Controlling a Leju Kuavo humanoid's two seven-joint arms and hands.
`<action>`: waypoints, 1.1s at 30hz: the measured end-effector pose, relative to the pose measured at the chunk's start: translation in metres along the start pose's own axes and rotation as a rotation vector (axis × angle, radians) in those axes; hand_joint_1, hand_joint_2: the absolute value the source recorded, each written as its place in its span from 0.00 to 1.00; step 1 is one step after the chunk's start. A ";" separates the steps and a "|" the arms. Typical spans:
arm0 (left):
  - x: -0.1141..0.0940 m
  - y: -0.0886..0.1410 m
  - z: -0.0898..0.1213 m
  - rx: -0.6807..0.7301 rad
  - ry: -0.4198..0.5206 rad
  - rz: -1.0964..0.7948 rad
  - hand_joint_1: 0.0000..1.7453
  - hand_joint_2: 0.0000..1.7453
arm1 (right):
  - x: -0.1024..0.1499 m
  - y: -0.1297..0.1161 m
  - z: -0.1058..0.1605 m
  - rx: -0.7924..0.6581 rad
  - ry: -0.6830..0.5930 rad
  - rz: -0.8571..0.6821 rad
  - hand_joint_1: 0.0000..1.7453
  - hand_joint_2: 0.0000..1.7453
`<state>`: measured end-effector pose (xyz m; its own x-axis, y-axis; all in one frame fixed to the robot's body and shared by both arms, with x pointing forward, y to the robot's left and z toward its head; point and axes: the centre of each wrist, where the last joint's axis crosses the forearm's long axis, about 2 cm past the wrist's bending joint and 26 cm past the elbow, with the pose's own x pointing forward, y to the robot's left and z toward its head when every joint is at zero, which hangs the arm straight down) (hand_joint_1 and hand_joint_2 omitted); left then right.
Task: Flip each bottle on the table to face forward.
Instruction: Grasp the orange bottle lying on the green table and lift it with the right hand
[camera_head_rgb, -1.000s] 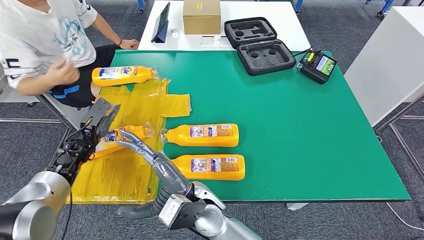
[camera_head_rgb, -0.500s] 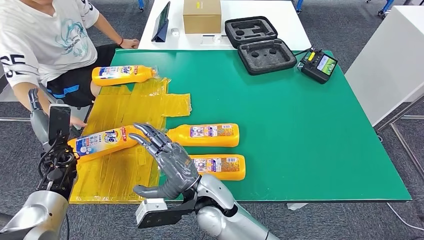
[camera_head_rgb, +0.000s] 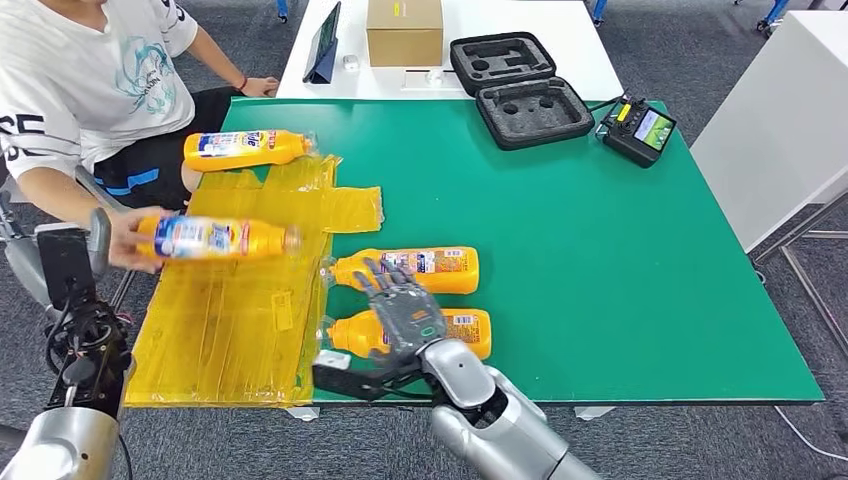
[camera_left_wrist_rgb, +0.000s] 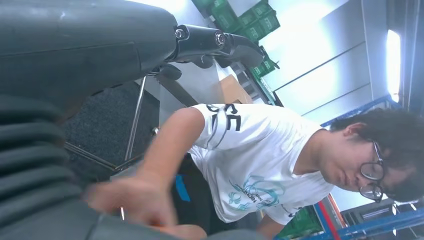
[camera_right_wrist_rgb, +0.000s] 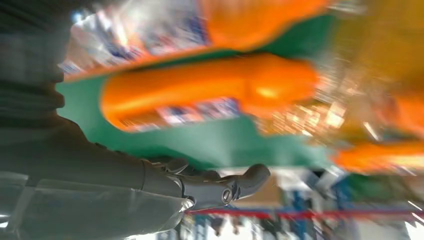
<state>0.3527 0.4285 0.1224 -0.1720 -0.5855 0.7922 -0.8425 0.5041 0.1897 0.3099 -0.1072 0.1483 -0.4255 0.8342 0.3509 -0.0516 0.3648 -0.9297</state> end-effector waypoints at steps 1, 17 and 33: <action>0.000 0.000 0.000 0.003 0.003 0.004 0.00 1.00 | -0.007 0.003 0.003 0.019 0.026 0.005 0.00 1.00; 0.005 -0.008 0.006 -0.032 -0.001 0.031 0.00 1.00 | -0.051 0.035 0.045 0.164 0.206 0.019 0.00 1.00; 0.004 -0.008 0.009 -0.032 0.011 0.041 0.00 1.00 | -0.057 0.032 0.045 0.183 0.226 -0.003 0.92 1.00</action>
<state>0.3543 0.4165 0.1190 -0.2000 -0.5570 0.8060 -0.8180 0.5478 0.1756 0.2921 -0.1617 0.0938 -0.2137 0.9119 0.3505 -0.2237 0.3035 -0.9262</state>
